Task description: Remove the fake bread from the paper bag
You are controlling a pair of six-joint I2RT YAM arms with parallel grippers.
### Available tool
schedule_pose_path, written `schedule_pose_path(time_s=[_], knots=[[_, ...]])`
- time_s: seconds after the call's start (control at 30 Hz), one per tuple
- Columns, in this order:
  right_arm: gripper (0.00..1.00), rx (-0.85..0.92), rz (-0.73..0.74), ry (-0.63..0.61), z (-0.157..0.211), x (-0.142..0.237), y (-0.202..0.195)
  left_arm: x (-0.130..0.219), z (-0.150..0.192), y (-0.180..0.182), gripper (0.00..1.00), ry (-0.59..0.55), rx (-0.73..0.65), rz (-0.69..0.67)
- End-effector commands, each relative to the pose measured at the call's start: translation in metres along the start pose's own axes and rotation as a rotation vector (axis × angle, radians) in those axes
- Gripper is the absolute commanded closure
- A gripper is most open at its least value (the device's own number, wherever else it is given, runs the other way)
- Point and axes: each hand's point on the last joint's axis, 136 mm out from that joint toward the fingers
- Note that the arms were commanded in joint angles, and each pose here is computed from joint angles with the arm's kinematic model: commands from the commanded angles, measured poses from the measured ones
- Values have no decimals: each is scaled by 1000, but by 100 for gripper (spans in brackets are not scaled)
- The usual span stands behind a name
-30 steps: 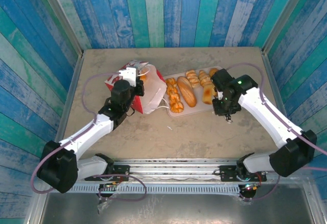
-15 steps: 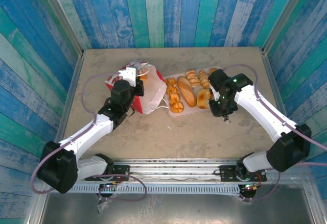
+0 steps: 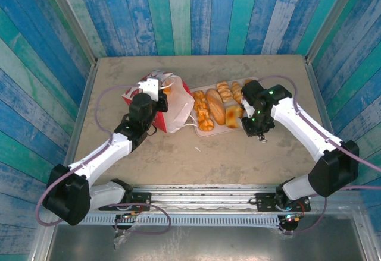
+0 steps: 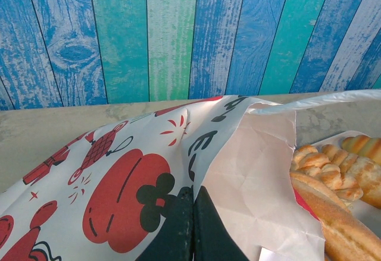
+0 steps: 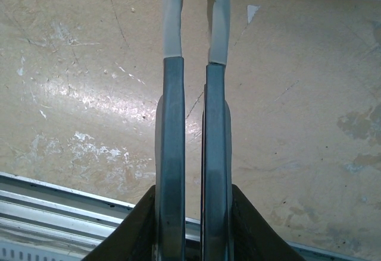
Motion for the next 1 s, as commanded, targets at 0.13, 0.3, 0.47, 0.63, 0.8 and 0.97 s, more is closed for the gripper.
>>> schedule_pose_path(time_s=[0.13, 0.3, 0.47, 0.63, 0.8, 0.97], knots=[[56, -23, 20, 13, -7, -6, -8, 10, -24, -8, 98, -68, 23, 31], [46, -63, 52, 6, -13, -4, -18, 10, -25, -9, 98, -68, 24, 37], [47, -111, 57, -27, -19, 3, -29, 10, -25, -9, 98, -67, 22, 39], [46, -157, 18, -96, -25, 13, -34, 8, -24, -10, 98, -62, 21, 40], [45, -223, 1, -147, -25, 21, -45, 8, -24, -10, 99, -62, 21, 44], [60, -291, -1, -156, -21, 17, -58, 8, -25, -11, 99, -62, 22, 49]])
Point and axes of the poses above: each hand's point on the last joint's axis, 136 mm out from that joint toward the fingers, its own x axis back along the fingers, its own y axis along the line the jaws close on, z = x × y, and after that the axes turned 10 degrees about x, right-handed
